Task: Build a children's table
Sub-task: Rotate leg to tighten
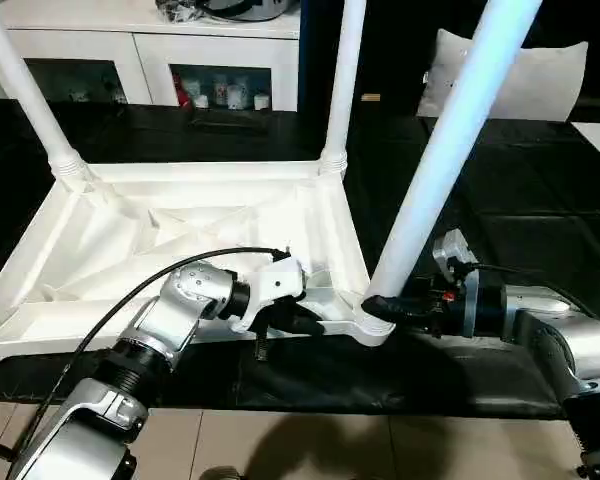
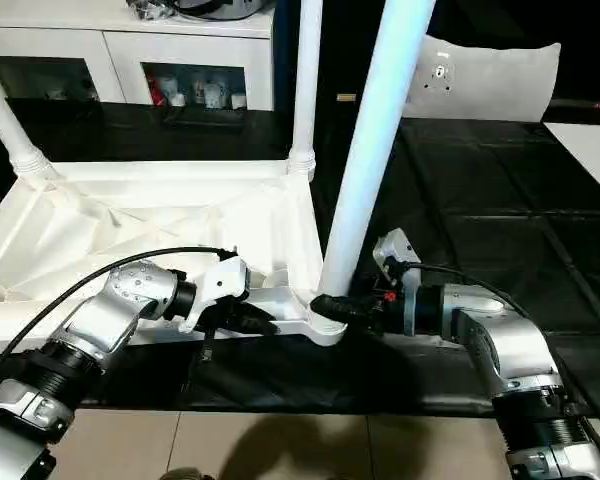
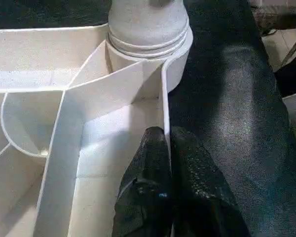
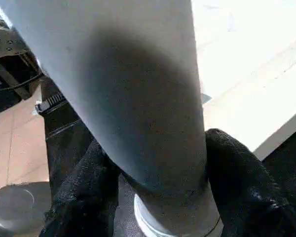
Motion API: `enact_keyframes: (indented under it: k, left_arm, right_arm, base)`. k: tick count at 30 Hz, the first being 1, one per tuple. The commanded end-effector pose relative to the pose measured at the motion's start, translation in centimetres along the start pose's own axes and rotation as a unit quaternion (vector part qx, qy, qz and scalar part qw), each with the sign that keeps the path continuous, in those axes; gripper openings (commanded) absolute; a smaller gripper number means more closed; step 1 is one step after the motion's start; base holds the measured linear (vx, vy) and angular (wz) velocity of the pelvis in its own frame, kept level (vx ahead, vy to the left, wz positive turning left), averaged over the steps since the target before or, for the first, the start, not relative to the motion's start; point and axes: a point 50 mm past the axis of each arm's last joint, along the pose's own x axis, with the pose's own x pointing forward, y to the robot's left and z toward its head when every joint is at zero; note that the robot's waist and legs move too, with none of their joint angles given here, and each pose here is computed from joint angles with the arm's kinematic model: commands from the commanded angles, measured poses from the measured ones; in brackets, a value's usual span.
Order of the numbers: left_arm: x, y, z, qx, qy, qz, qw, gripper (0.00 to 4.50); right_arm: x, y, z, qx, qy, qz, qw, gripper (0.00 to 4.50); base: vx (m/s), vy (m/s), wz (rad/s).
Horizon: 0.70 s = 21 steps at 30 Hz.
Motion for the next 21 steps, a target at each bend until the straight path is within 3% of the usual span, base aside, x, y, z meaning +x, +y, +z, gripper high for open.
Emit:
enact_keyframes:
  k: [1,3,5,7,8,15,17,21]
  left_arm:
    - [0.8,-0.3,0.1,0.001,0.013,-0.014,1.000,0.00]
    - [1.2,-0.2,0.1,-0.021,0.017,0.003,1.000,0.00]
    - [2.0,0.5,0.5,-0.058,0.009,0.055,0.997,0.00]
    - [2.7,1.1,0.9,-0.084,-0.001,0.093,0.992,0.00]
    - [3.5,1.6,1.5,-0.109,-0.008,0.132,0.985,0.00]
    - [4.8,2.6,2.7,-0.126,-0.027,0.203,0.971,0.00]
    - [4.9,2.6,2.9,-0.120,-0.029,0.201,0.972,0.00]
    - [4.6,2.4,2.6,-0.097,-0.021,0.191,0.977,0.00]
  right_arm:
    - [0.7,0.7,0.0,0.010,-0.005,0.020,1.000,2.24]
    - [1.4,0.8,0.0,0.017,-0.013,0.007,1.000,2.19]
    - [2.8,0.3,0.1,0.030,-0.016,-0.058,0.998,2.17]
    - [3.8,-0.5,0.4,0.046,-0.024,-0.128,0.990,2.16]
    - [4.8,-1.3,0.6,0.058,-0.029,-0.197,0.978,2.14]
    - [6.4,-2.1,0.4,0.053,-0.027,-0.279,0.959,2.12]
    - [6.5,-2.0,0.5,0.055,-0.032,-0.277,0.959,2.59]
    - [6.1,-2.0,0.8,0.051,-0.040,-0.273,0.960,3.06]
  base:
    - [0.000,0.000,0.00]
    - [0.000,0.000,0.00]
    - [0.000,0.000,0.00]
    - [0.000,0.000,0.00]
    - [0.000,0.000,0.00]
    - [0.000,0.000,0.00]
    - [0.000,0.000,0.00]
    - [0.000,0.000,0.00]
